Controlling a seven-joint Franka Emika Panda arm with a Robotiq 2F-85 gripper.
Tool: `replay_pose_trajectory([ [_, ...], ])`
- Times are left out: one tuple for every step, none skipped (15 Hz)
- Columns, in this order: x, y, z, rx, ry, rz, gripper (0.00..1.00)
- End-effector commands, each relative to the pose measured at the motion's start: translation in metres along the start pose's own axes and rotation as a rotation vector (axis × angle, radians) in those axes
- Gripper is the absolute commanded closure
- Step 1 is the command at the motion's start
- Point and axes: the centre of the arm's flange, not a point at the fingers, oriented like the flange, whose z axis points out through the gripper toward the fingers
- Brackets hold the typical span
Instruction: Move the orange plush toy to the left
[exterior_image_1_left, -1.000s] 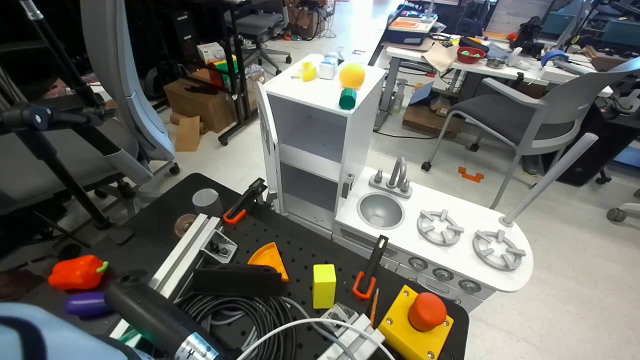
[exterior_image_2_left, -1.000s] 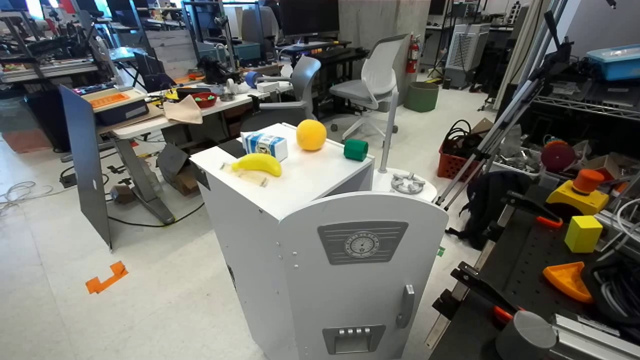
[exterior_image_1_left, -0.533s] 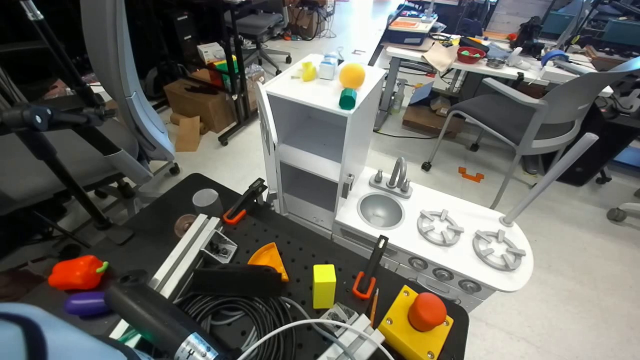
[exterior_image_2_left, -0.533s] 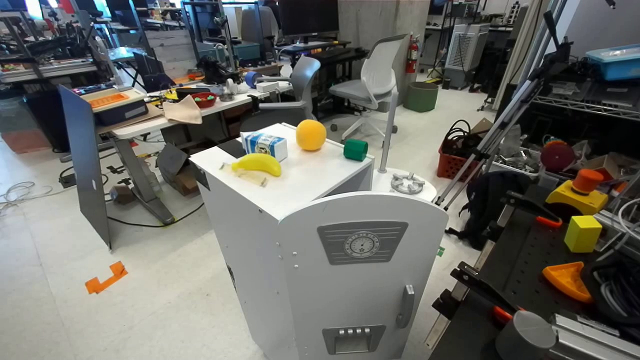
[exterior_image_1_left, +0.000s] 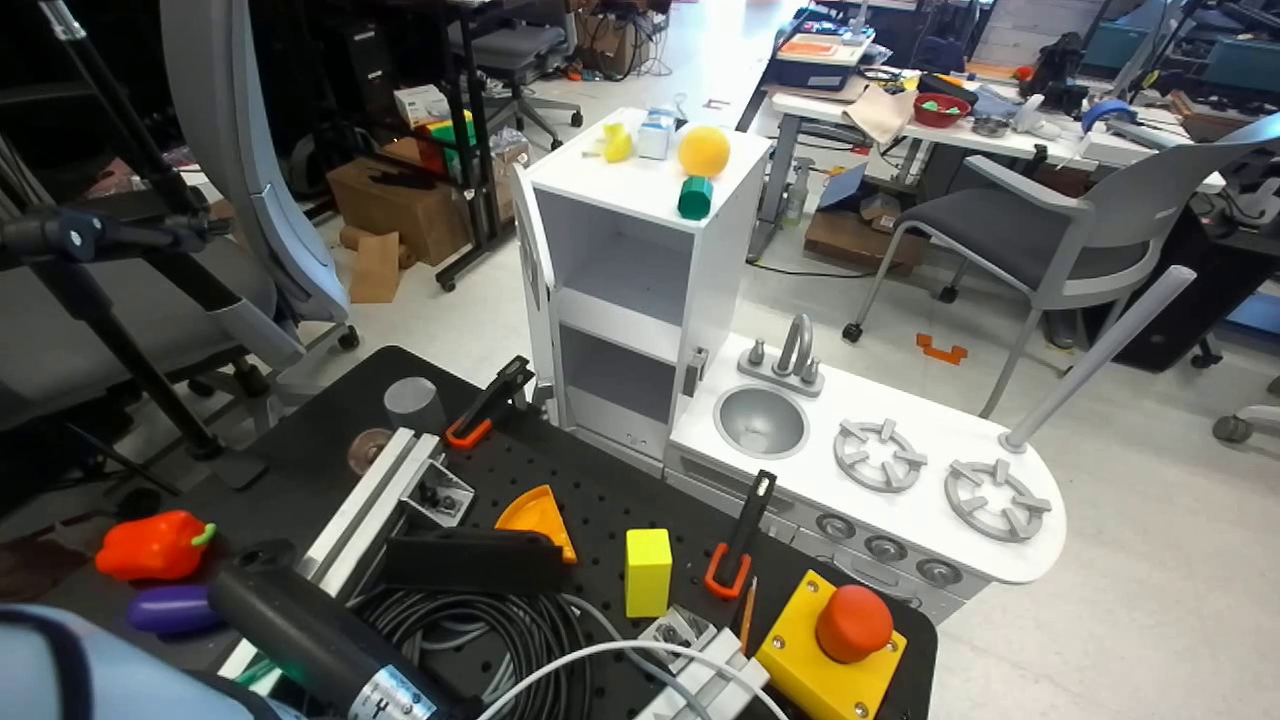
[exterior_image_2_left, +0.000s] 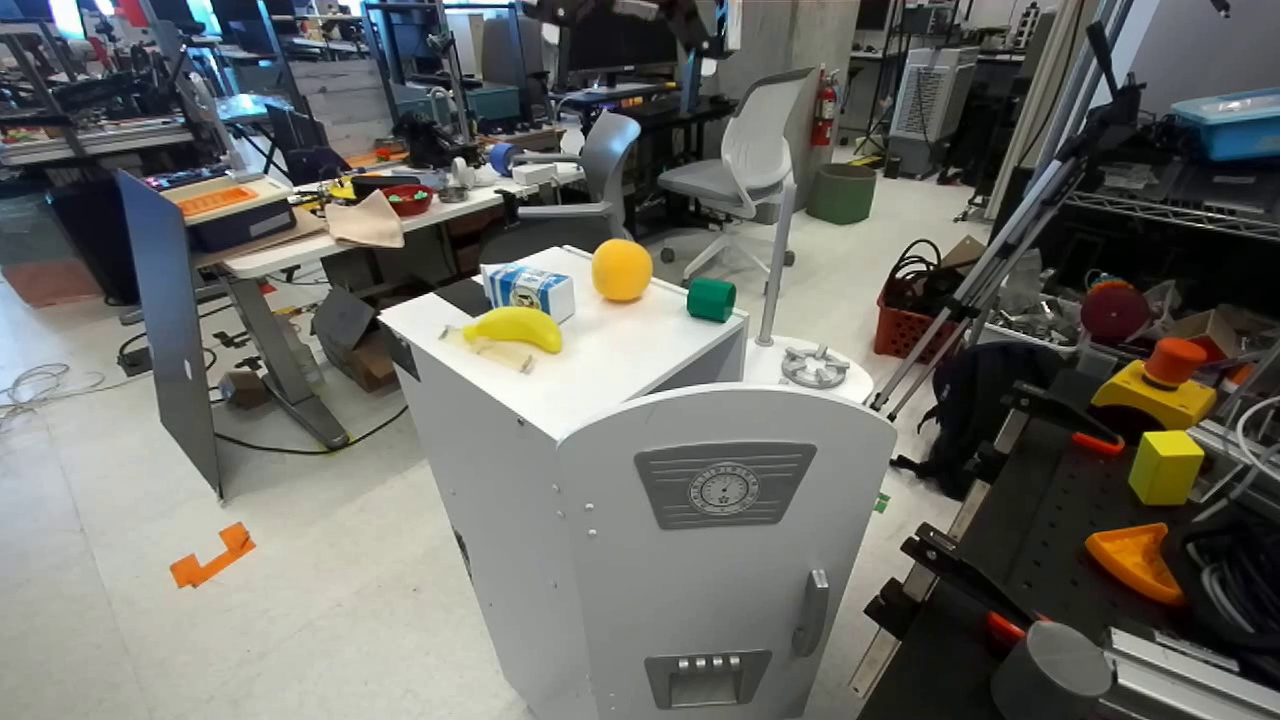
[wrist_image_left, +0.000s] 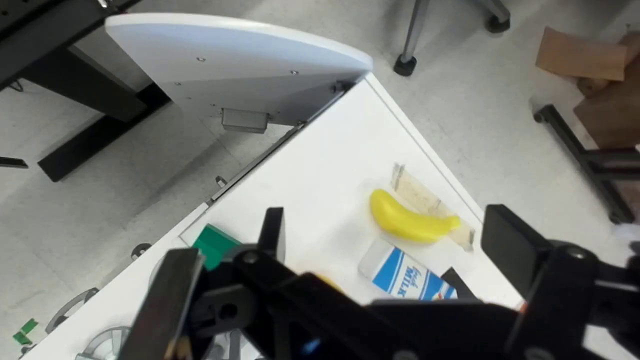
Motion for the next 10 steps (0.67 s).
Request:
replay_pose_trajectory([
  [0.052, -0.035, 0.006, 0.049, 0.03, 0.142, 0.0],
  [0.062, -0.037, 0.009, 0.052, 0.037, 0.177, 0.0],
  [0.07, -0.038, 0.014, 0.05, 0.042, 0.21, 0.0],
  [0.078, -0.04, 0.017, 0.047, 0.046, 0.242, 0.0],
  [0.085, -0.04, 0.021, 0.046, 0.05, 0.272, 0.0],
  [0.092, -0.041, 0.026, 0.045, 0.053, 0.303, 0.0],
  [0.098, -0.041, 0.028, 0.042, 0.056, 0.333, 0.0],
  [0.105, -0.039, 0.031, 0.04, 0.048, 0.366, 0.0],
  [0.111, -0.037, 0.032, 0.027, 0.034, 0.395, 0.0],
  [0.117, -0.035, 0.035, 0.024, 0.031, 0.425, 0.0],
])
